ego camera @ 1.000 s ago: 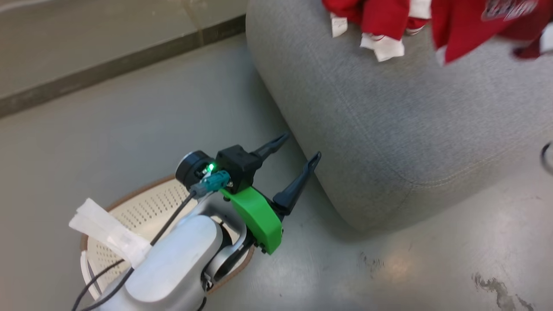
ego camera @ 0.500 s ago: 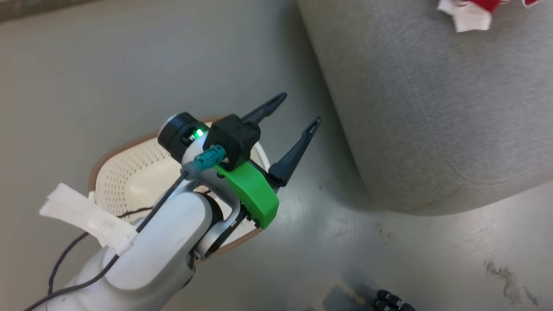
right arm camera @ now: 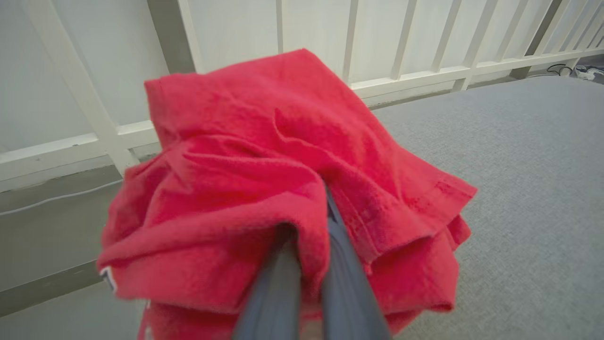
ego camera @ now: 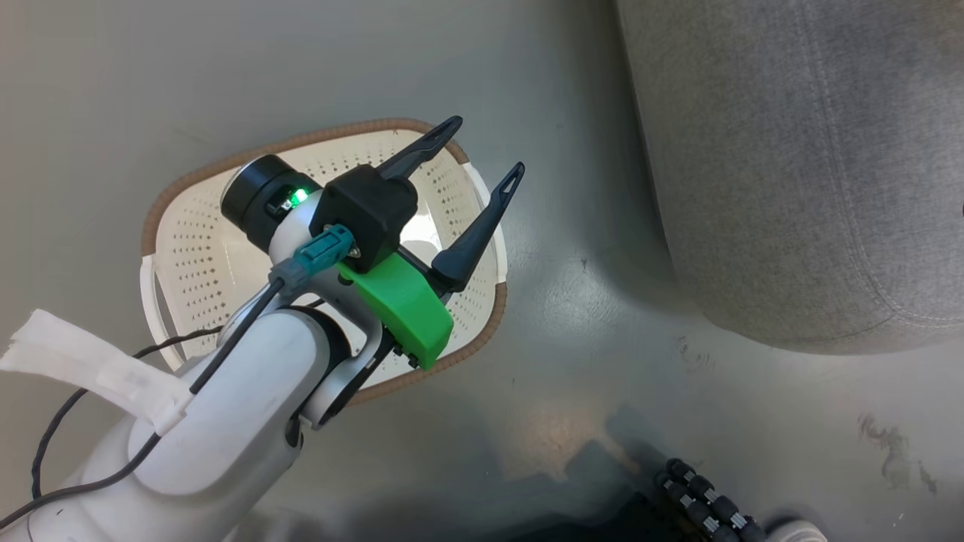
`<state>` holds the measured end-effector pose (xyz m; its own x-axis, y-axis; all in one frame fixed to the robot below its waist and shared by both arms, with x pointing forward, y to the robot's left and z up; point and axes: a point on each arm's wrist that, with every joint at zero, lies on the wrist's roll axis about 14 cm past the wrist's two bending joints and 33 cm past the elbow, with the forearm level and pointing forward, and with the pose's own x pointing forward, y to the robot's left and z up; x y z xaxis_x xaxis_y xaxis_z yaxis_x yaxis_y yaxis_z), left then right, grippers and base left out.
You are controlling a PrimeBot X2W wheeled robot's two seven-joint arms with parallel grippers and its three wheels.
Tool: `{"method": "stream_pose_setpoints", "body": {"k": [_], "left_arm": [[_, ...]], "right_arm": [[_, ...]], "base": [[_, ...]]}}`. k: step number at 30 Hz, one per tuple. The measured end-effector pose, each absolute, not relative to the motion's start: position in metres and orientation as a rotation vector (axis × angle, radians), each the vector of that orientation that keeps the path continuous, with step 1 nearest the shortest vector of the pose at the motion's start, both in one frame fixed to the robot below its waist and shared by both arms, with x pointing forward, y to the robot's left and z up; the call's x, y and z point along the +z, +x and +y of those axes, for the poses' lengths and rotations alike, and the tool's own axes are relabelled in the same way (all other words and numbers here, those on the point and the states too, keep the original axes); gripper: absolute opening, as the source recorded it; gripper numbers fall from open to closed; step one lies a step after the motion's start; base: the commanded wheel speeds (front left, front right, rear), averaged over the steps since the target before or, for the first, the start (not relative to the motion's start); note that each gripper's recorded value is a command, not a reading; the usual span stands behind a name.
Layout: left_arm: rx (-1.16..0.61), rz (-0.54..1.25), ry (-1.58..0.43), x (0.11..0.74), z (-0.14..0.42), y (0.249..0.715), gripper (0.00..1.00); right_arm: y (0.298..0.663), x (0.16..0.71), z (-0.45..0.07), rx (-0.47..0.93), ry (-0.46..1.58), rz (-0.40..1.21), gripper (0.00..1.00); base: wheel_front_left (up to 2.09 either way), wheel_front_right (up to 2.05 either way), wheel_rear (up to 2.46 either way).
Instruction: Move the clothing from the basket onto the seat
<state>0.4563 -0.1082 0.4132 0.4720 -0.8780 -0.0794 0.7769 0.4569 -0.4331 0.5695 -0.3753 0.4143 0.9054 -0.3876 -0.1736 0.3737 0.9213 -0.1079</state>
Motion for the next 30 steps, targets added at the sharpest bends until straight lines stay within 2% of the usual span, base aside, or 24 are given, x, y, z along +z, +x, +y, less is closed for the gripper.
{"method": "stream_pose_setpoints", "body": {"k": [10, 11, 12, 14, 15, 16, 17, 18, 30], "left_arm": [[-1.042, 0.316, -0.365, 0.408, -0.108, 0.459, 1.0], [-1.044, 0.312, -0.366, 0.409, -0.108, 0.459, 1.0], [-1.047, 0.31, -0.366, 0.41, -0.109, 0.459, 1.0], [-1.053, 0.305, -0.366, 0.412, -0.111, 0.459, 1.0], [-1.056, 0.301, -0.367, 0.413, -0.112, 0.459, 1.0], [-1.059, 0.297, -0.367, 0.414, -0.112, 0.459, 1.0], [-1.06, 0.295, -0.366, 0.414, -0.113, 0.46, 1.0], [-1.063, 0.293, -0.363, 0.415, -0.113, 0.46, 1.0], [-1.124, 0.259, -0.376, 0.428, -0.132, 0.454, 1.0]], "right_arm": [[0.559, 0.396, -0.38, -0.416, -0.074, 0.235, 0.0], [0.56, 0.397, -0.378, -0.412, -0.069, 0.232, 0.05], [0.56, 0.398, -0.376, -0.402, -0.069, 0.231, 0.2], [0.559, 0.4, -0.376, -0.393, -0.076, 0.229, 0.4], [0.557, 0.402, -0.378, -0.393, -0.079, 0.227, 0.56], [0.556, 0.403, -0.378, -0.389, -0.079, 0.229, 0.8], [0.555, 0.403, -0.378, -0.386, -0.078, 0.23, 0.96], [0.553, 0.404, -0.378, -0.382, -0.075, 0.231, 1.0], [0.527, 0.424, -0.374, -0.329, -0.085, 0.221, 1.0]], "base": [[0.0, 0.0, 0.0], [0.0, 0.0, 0.0], [0.0, 0.0, 0.0], [0.0, 0.0, 0.0], [0.0, 0.0, 0.0], [0.0, 0.0, 0.0], [0.0, 0.0, 0.0], [0.0, 0.0, 0.0], [0.0, 0.0, 0.0]]}}
